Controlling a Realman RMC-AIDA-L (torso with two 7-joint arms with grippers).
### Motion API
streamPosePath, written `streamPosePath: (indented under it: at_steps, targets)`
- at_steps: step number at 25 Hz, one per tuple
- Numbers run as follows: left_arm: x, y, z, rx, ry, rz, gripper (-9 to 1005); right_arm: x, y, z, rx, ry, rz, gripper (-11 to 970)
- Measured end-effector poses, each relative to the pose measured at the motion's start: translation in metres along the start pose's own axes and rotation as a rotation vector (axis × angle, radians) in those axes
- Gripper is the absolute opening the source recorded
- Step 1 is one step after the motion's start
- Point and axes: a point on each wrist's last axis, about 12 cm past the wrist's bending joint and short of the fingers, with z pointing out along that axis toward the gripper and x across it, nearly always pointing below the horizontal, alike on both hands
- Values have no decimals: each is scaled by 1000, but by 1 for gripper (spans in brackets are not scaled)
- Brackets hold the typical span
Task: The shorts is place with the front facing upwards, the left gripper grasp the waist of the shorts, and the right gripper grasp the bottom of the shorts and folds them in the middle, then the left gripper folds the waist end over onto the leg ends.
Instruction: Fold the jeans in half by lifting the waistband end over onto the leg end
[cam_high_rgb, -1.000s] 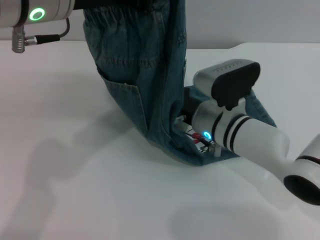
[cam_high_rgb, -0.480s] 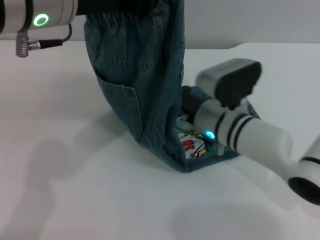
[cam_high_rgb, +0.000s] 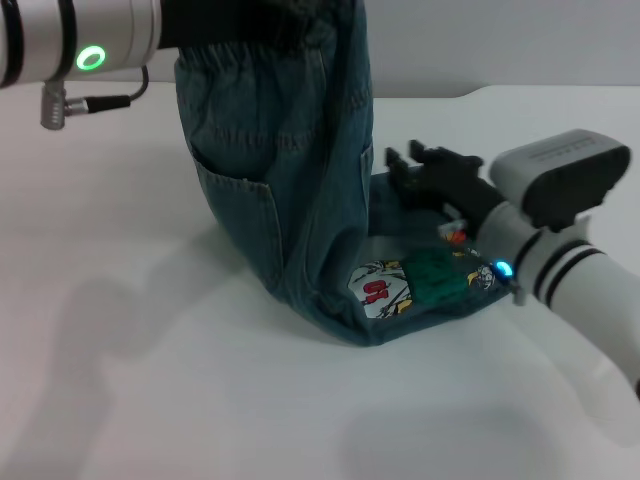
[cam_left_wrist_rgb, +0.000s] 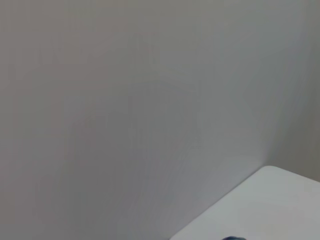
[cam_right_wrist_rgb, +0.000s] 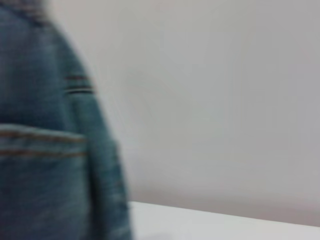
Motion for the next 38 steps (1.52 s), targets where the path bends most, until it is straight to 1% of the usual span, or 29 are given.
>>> streamPosePath:
  at_steps: [4,6,10,12,16,19,20,21,22,23,26,27,31,34,35,36,38]
  targets:
    - [5,-2,5,9,5,-12,47,5,-28,-16,114,-42,0,307]
    - [8,-5,6,15,2,-16,47,9,-46,-32,206,-89,-8,307]
    - [11,-13,9,42,-1,-22,47,15,-76,-65,384,-177,-44,307]
    - [11,-15,9,49,-3,-23,47,18,-88,-77,452,-193,-52,307]
    - [13,-29,15,115,-28,-30,47,25,-106,-99,565,-196,-53,307]
    - [18,-40,23,158,-35,-36,47,30,-114,-113,623,-204,-61,307]
    - [20,-43,25,171,-36,-36,47,30,-115,-116,634,-209,-65,307]
    - [20,-43,25,171,-36,-36,48,31,-117,-118,644,-210,-67,306]
    - [23,-49,31,189,-31,-36,48,31,-117,-121,653,-213,-69,306]
    - [25,-50,33,192,-30,-39,48,33,-118,-123,661,-214,-68,306]
    - [27,-52,37,196,-30,-46,69,34,-118,-125,665,-214,-68,306]
    - [32,-55,42,203,-27,-52,76,34,-118,-126,666,-215,-68,306]
    - [40,-60,52,200,-33,-63,103,34,-119,-126,667,-215,-69,307]
    - [49,-67,62,200,-37,-49,124,34,-118,-126,666,-216,-69,307]
    - [49,-67,62,200,-37,-49,130,33,-118,-125,665,-218,-69,307]
    - [54,-76,71,210,-38,-21,137,33,-118,-125,663,-220,-69,307]
    - [57,-79,77,218,-35,-6,151,32,-117,-124,657,-224,-71,306]
